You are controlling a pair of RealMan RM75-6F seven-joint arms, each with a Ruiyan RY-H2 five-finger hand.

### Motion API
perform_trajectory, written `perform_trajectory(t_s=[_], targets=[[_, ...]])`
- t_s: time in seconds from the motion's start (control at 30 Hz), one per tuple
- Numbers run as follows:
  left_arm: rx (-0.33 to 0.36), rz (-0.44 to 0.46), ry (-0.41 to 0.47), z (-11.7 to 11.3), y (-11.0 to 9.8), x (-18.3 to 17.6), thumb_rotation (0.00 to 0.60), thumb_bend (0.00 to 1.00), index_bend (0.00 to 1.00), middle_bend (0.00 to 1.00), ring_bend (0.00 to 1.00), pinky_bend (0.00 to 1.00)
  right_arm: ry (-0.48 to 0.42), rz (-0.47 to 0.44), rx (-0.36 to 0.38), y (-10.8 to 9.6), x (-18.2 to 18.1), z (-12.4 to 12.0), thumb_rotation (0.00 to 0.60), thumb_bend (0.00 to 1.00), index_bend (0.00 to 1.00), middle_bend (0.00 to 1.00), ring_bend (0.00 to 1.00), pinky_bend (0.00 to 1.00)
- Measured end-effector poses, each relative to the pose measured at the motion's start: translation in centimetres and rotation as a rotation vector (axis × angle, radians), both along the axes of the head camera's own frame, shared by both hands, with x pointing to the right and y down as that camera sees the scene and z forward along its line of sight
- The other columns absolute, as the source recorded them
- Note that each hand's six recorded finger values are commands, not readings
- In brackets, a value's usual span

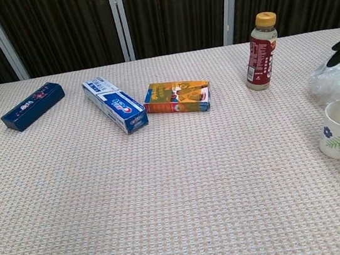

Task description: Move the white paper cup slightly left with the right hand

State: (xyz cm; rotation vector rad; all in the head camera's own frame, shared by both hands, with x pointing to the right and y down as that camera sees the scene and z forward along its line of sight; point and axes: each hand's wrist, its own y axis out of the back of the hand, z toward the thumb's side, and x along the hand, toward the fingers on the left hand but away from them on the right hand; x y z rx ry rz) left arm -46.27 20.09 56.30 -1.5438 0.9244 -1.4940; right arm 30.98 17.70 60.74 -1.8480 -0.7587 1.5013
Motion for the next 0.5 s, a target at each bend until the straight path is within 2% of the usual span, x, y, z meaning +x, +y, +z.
perform_trajectory(t_s=[0.23, 0.5], targets=[[-0.001, -0.002, -0.002, 0.0, 0.0, 0.0, 0.6, 0.0, 0.0, 0.0, 0.0, 0.0, 0.008, 0.004, -0.024, -0.5, -0.7, 1.7, 0.6, 0.09, 0.23, 0.0, 0.0, 0.0], [-0.001, 0.0, -0.002, 0.0, 0.0, 0.0, 0.6, 0.0, 0.0, 0.0, 0.0, 0.0, 0.037, 0.002, -0.043, -0.7, -0.8, 3.1, 0.6, 0.09, 0.24, 0.0, 0.0, 0.0]])
